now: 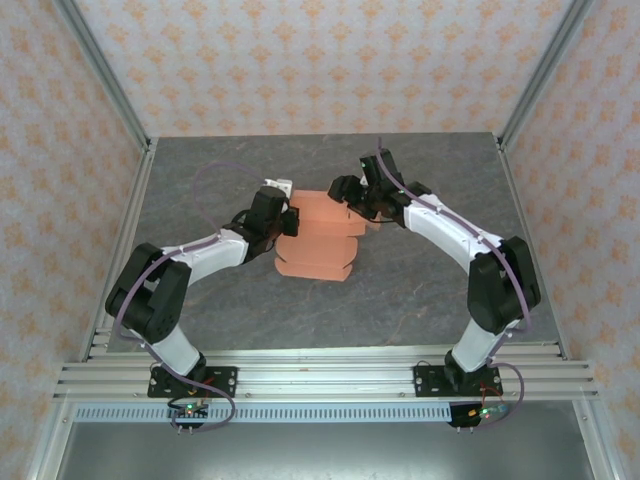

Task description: Fold the paper box

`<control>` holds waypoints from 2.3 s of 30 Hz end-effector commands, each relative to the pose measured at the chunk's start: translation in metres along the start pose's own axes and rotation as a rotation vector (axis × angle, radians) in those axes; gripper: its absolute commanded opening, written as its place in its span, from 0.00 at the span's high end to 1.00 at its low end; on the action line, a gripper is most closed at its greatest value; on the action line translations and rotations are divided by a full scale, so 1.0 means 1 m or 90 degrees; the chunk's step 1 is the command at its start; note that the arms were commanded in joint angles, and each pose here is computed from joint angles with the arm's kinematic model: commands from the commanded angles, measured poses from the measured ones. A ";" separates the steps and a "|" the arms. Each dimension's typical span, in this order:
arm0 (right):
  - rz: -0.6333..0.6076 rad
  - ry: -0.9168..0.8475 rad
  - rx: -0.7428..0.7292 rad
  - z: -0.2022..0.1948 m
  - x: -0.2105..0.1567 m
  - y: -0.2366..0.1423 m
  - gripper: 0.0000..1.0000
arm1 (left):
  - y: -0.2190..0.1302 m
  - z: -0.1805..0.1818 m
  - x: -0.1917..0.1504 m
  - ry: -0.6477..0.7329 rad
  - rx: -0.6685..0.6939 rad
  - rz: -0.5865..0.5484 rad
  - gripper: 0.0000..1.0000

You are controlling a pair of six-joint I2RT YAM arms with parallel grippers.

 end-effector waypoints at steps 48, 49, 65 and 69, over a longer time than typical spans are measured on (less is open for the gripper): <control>-0.019 -0.119 -0.057 -0.027 -0.058 -0.052 0.23 | -0.019 -0.011 0.025 -0.030 -0.007 -0.038 1.00; -0.013 -0.119 -0.066 -0.030 -0.061 -0.048 0.23 | -0.019 -0.010 0.026 -0.031 -0.008 -0.040 1.00; -0.023 -0.117 -0.092 -0.044 -0.059 -0.010 0.20 | -0.024 -0.011 0.027 -0.028 -0.012 -0.042 1.00; -0.033 -0.116 -0.055 -0.035 -0.055 -0.008 0.22 | -0.025 -0.012 0.027 -0.028 -0.014 -0.042 1.00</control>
Point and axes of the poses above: each hand's point on the last joint's axis, 136 mm out from that joint toward the fingers, its own y axis out along the fingers, its own z axis along the line the jaws close on, x = y × z, the point moved 5 cm from there along -y, back along the fingers, and after that the axes turned 6 degrees about -y, right-handed, at the moved point
